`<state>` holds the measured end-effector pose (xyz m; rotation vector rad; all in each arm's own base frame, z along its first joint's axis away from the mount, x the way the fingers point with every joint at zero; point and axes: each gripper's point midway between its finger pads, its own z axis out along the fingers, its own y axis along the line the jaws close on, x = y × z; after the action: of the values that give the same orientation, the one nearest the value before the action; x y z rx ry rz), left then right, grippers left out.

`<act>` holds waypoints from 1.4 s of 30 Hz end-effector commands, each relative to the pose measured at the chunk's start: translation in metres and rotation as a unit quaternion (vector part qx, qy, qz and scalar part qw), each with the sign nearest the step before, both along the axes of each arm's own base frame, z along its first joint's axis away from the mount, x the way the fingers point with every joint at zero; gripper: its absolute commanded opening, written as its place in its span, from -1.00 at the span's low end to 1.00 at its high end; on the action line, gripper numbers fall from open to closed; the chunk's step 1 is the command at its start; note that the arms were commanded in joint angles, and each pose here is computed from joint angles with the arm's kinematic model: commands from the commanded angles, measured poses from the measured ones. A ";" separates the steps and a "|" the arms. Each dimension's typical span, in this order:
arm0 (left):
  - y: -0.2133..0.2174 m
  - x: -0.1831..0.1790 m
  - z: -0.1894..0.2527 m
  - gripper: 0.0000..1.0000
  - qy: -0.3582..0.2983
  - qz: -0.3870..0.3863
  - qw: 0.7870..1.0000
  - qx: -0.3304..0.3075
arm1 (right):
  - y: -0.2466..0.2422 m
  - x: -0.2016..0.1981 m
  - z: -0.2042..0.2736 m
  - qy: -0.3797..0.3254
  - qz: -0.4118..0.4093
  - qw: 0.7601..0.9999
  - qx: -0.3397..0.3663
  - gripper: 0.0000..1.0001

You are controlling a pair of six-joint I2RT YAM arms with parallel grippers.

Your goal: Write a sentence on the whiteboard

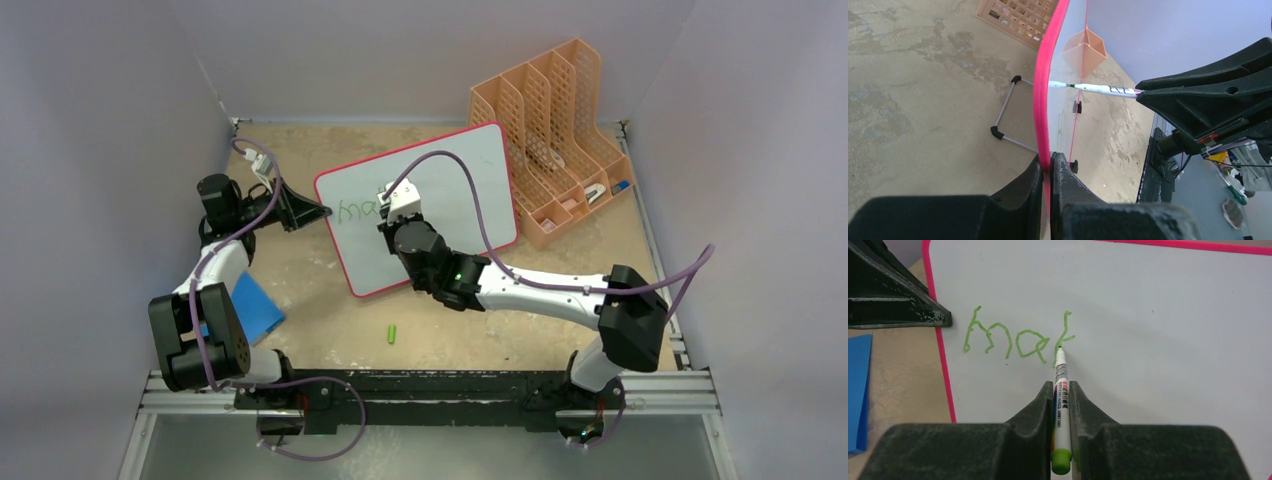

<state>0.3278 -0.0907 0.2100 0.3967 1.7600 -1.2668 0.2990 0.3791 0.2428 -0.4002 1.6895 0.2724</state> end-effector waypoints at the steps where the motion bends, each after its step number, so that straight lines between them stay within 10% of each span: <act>1: -0.008 -0.004 0.009 -1.00 -0.032 -0.023 0.999 0.009 | -0.008 -0.004 0.009 0.001 -0.004 1.000 0.007 -1.00; 42: -0.009 -0.004 0.008 -1.00 -0.030 -0.023 0.999 0.009 | -0.023 0.002 0.031 -0.009 0.006 0.998 0.062 -1.00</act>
<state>0.3274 -0.0909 0.2102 0.3990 1.7591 -1.2688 0.2977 0.3494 0.2533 -0.3682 1.6881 0.3171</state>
